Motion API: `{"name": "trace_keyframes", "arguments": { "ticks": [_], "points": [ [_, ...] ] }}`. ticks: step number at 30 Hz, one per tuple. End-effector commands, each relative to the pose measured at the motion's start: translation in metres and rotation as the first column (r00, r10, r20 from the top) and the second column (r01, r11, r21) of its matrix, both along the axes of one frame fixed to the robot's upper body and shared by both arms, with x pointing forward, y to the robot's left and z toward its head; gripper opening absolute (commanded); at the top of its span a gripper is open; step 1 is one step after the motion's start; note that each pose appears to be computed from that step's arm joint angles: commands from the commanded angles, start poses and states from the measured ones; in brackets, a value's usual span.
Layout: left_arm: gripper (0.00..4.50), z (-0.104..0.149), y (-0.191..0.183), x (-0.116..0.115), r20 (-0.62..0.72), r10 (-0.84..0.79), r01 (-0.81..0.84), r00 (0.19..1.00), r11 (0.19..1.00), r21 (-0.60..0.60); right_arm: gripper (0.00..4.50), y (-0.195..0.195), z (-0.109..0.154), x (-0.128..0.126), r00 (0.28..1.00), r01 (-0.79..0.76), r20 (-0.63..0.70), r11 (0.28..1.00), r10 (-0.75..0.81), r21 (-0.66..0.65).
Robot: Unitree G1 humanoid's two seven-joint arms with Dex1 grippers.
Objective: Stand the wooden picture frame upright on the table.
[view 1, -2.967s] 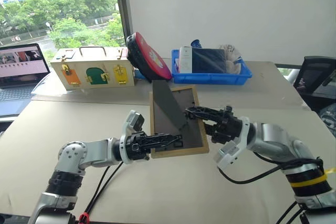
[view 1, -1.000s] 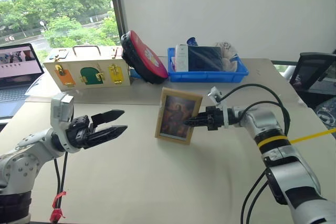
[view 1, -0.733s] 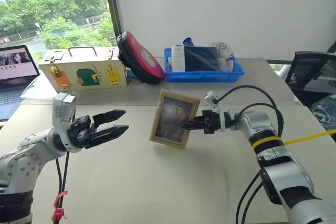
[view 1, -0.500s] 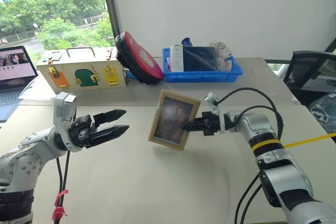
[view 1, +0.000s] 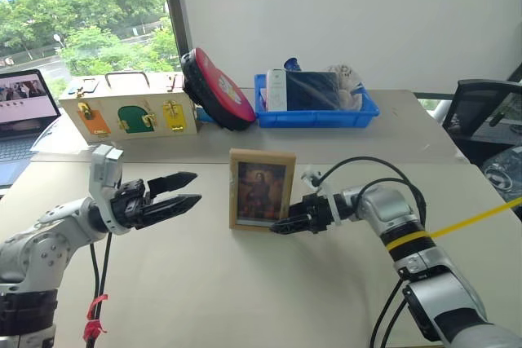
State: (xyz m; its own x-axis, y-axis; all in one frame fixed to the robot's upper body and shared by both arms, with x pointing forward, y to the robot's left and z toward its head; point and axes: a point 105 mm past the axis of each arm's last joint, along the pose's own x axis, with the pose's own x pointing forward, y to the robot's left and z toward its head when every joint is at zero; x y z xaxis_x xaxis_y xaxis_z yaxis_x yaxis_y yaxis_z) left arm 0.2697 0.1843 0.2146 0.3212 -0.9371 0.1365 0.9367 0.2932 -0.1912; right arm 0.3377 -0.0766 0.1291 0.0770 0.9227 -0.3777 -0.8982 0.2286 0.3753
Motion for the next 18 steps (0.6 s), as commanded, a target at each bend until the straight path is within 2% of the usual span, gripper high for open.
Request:
{"name": "trace_keyframes", "arguments": {
  "ticks": [1, 4, 7, 10, 11, 13, 15, 18],
  "points": [
    [4.5, 0.004, 0.005, 0.0, 0.044, -0.001, 0.0, 0.999, 1.0, 0.019, 4.48, -0.02, 0.019, 0.001, 0.997, 0.067, 0.041, 0.997, -0.069, 0.04],
    [4.5, -0.003, 0.013, 0.001, 0.036, 0.038, -0.04, 0.999, 0.997, 0.065, 4.48, -0.047, 0.021, -0.001, 0.986, 0.15, 0.061, 0.987, -0.153, 0.052],
    [4.5, -0.012, 0.029, 0.021, 0.029, 0.235, -0.236, 0.972, 0.966, 0.108, 4.48, -0.072, 0.023, -0.009, 0.968, 0.224, 0.094, 0.972, -0.231, 0.075],
    [4.5, -0.011, 0.049, 0.038, 0.122, 0.424, -0.436, 0.897, 0.895, 0.095, 4.48, -0.087, 0.023, -0.022, 0.924, 0.254, 0.276, 0.964, -0.267, 0.081],
    [4.5, -0.019, 0.053, 0.04, 0.15, 0.461, -0.481, 0.874, 0.864, 0.147, 4.48, -0.09, 0.027, -0.028, 0.886, 0.272, 0.363, 0.957, -0.289, 0.099],
    [4.5, -0.033, 0.057, 0.041, 0.193, 0.502, -0.536, 0.843, 0.813, 0.227, 4.48, -0.091, 0.033, -0.036, 0.831, 0.307, 0.44, 0.941, -0.339, 0.144],
    [4.5, -0.046, 0.062, 0.043, 0.226, 0.545, -0.589, 0.808, 0.755, 0.287, 4.48, -0.09, 0.033, -0.048, 0.819, 0.325, 0.443, 0.931, -0.365, 0.166],
    [4.5, -0.06, 0.05, 0.031, 0.291, 0.514, -0.589, 0.807, 0.741, 0.323, 4.48, -0.089, 0.027, -0.068, 0.769, 0.377, 0.485, 0.908, -0.416, 0.18]
  ]
}}
